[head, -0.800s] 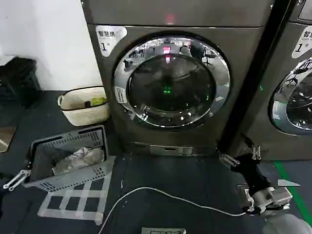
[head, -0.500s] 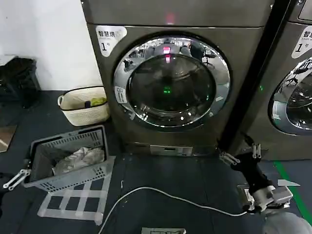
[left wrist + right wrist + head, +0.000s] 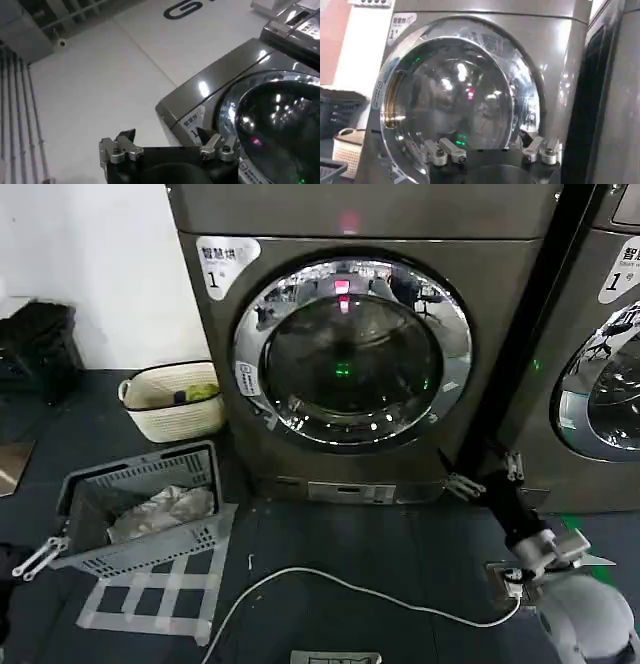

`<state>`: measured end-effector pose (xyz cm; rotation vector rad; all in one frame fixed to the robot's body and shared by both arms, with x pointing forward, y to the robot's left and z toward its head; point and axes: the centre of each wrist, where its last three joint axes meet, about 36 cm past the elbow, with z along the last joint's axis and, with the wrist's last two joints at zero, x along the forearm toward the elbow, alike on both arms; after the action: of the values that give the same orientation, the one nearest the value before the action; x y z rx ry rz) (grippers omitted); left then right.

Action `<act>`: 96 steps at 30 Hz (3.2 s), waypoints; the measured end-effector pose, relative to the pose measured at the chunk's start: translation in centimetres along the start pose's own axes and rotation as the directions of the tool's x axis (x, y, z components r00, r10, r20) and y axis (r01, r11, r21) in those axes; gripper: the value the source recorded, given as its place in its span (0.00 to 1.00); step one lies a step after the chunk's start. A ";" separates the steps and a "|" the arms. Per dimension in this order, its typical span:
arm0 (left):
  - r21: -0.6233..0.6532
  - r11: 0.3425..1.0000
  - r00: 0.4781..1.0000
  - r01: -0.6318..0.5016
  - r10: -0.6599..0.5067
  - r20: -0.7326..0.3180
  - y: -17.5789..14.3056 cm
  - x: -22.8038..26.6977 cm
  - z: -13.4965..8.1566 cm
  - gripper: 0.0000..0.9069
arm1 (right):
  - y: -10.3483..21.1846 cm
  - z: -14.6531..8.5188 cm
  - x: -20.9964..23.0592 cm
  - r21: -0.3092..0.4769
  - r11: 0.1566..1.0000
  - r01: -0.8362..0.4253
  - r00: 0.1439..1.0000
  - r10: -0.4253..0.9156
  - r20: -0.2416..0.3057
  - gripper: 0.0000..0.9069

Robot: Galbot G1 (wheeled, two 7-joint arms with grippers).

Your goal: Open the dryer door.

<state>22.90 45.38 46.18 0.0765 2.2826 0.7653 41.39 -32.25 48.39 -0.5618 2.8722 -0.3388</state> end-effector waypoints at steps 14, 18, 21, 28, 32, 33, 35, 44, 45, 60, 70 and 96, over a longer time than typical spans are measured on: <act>-0.007 1.000 1.000 -0.006 0.006 0.016 0.1 -0.4 -0.6 1.00 | -0.1 1.8 -8.3 -0.002 0.990 0.139 0.990 -0.139 0.023 1.00; -0.008 1.000 1.000 -0.009 0.009 0.017 0.2 -0.4 -0.7 1.00 | 0.6 2.0 -10.9 -0.004 0.985 0.171 0.985 -0.171 0.027 1.00; -0.012 1.000 1.000 -0.010 0.010 0.022 0.2 -0.6 -0.8 1.00 | 1.1 2.0 -12.7 -0.004 0.981 0.192 0.981 -0.192 0.031 1.00; -0.013 1.000 1.000 -0.015 0.016 0.024 0.1 -0.7 -1.1 1.00 | 2.1 1.3 -16.8 0.013 0.971 0.239 0.970 -0.239 0.050 1.00; -0.014 1.000 1.000 -0.014 0.014 0.017 0.0 -0.4 -1.1 1.00 | 2.9 1.0 -19.1 0.018 0.966 0.259 0.964 -0.260 0.056 1.00; -0.014 1.000 1.000 -0.013 0.013 0.015 0.0 -0.4 -1.2 1.00 | 3.1 1.0 -19.5 0.019 0.964 0.265 0.962 -0.265 0.058 1.00; -0.015 1.000 1.000 -0.013 0.013 0.013 0.0 -0.3 -1.2 1.00 | 3.5 1.0 -20.4 0.017 0.962 0.273 0.960 -0.274 0.059 1.00; -0.019 1.000 1.000 -0.013 0.013 0.007 0.0 -0.1 -1.4 1.00 | 5.2 0.8 -23.7 0.012 0.953 0.303 0.951 -0.303 0.058 1.00; -0.019 1.000 1.000 -0.012 0.012 0.006 0.0 -0.1 -1.4 1.00 | 5.7 0.6 -23.9 0.010 0.950 0.312 0.948 -0.312 0.064 1.00; -0.024 1.000 1.000 -0.008 0.008 0.000 0.1 0.2 -1.4 1.00 | 8.0 -0.1 -24.8 0.007 0.928 0.373 0.925 -0.372 0.076 1.00; -0.026 1.000 1.000 -0.006 0.006 0.000 -0.2 0.2 -1.6 1.00 | 10.4 -0.9 -27.0 0.008 0.898 0.440 0.894 -0.439 0.086 1.00; -0.040 0.999 1.000 -0.001 -0.001 -0.028 0.2 1.1 -2.3 1.00 | 14.0 -2.1 -33.4 0.029 0.863 0.504 0.857 -0.504 0.108 1.00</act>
<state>20.55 44.68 46.88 0.0478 2.2925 0.8160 66.40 -6.17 51.59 -1.2957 2.5738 -0.3659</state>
